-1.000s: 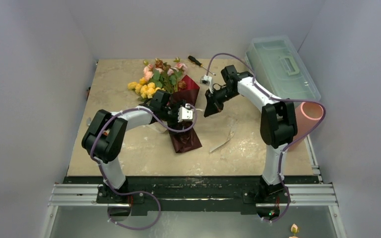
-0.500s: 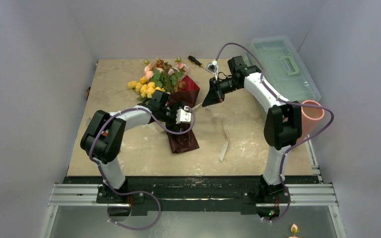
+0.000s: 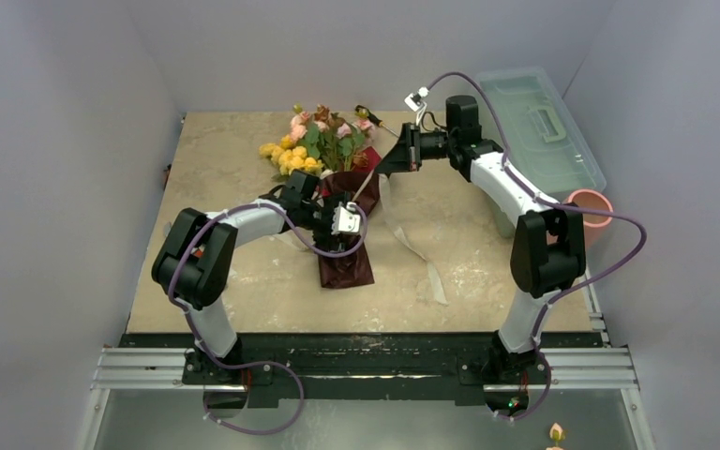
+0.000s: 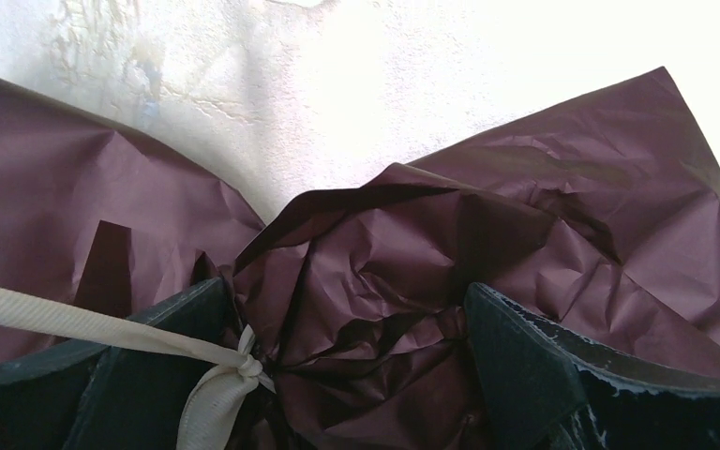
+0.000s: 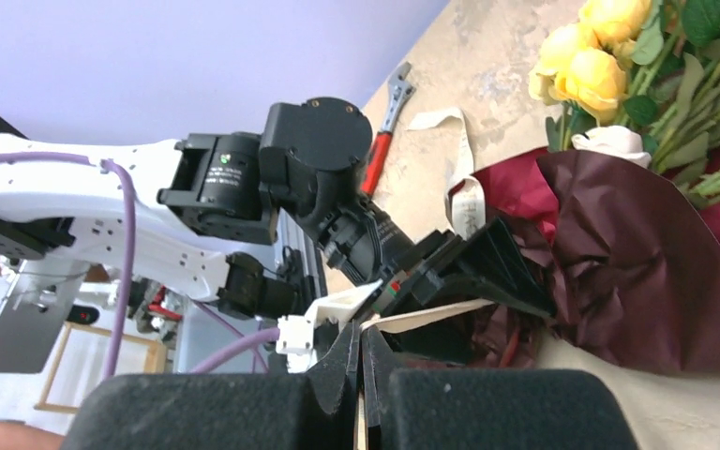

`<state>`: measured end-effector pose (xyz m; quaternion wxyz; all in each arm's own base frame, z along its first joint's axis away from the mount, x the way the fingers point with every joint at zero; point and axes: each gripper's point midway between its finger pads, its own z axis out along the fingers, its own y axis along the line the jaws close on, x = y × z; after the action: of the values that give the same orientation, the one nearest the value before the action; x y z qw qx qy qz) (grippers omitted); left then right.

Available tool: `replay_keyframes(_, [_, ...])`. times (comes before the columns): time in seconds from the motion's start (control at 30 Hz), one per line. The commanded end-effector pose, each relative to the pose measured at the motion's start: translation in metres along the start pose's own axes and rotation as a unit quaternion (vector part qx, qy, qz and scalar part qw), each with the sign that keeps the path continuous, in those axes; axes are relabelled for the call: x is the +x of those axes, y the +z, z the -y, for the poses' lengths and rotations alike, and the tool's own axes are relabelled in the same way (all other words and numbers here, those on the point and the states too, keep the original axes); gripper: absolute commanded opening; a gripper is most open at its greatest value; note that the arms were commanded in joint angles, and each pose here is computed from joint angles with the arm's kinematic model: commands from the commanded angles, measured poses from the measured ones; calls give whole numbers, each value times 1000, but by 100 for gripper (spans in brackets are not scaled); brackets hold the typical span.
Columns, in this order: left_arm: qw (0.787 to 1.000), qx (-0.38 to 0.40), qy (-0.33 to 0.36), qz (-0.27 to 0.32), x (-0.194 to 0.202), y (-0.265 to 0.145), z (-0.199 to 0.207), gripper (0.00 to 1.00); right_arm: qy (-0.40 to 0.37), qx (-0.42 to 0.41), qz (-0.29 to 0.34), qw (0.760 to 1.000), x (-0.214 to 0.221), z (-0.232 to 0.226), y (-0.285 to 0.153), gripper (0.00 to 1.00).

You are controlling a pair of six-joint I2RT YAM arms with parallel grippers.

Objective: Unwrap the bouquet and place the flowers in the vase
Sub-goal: Untie the ribbon from the wrapping paper.

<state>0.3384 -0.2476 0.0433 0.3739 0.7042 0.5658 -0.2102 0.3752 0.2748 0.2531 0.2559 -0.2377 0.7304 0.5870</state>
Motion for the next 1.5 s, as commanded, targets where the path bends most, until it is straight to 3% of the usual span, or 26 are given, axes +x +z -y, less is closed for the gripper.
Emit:
replay_keyframes(0.0, [996, 46, -36, -67, 41, -5, 32, 100, -81, -41, 54, 994, -50, -57, -26, 0])
replay_keyframes(0.27, [996, 50, -47, -60, 40, -6, 28, 100, -104, 89, -39, 990, 7, 30, -28, 0])
replay_keyframes(0.47, [997, -37, -72, 5, -7, -16, -24, 100, -110, 183, -110, 971, 42, 89, -32, 0])
replay_keyframes(0.53, [993, -70, -86, 28, -26, -22, -47, 100, -119, 196, -124, 966, 46, 94, -29, 11])
replay_keyframes(0.57, [992, -85, -89, 39, -35, -26, -57, 100, -122, 201, -127, 964, 45, 95, -28, 28])
replay_keyframes(0.63, [988, -111, -88, 61, -53, -34, -74, 100, -126, 212, -129, 960, 44, 96, -28, 52])
replay_keyframes(0.7, [985, -123, -91, 80, -68, -41, -83, 100, -126, 229, -130, 957, 42, 97, -29, 68])
replay_keyframes(0.9, [977, -152, -104, 103, -93, -62, -91, 100, -118, 253, -127, 952, 44, 84, -41, 77])
replay_keyframes(1.03, [965, -196, -128, 118, -95, -79, -105, 99, -92, 211, -134, 964, 63, 58, -32, 73])
replay_keyframes(1.27, [977, -156, -116, 88, -81, -86, -86, 57, -60, 149, -193, 968, 103, 55, 19, 64])
replay_keyframes(1.47, [986, -121, -97, 56, -68, -85, -52, 46, -12, 146, -192, 970, 121, 77, 47, 77])
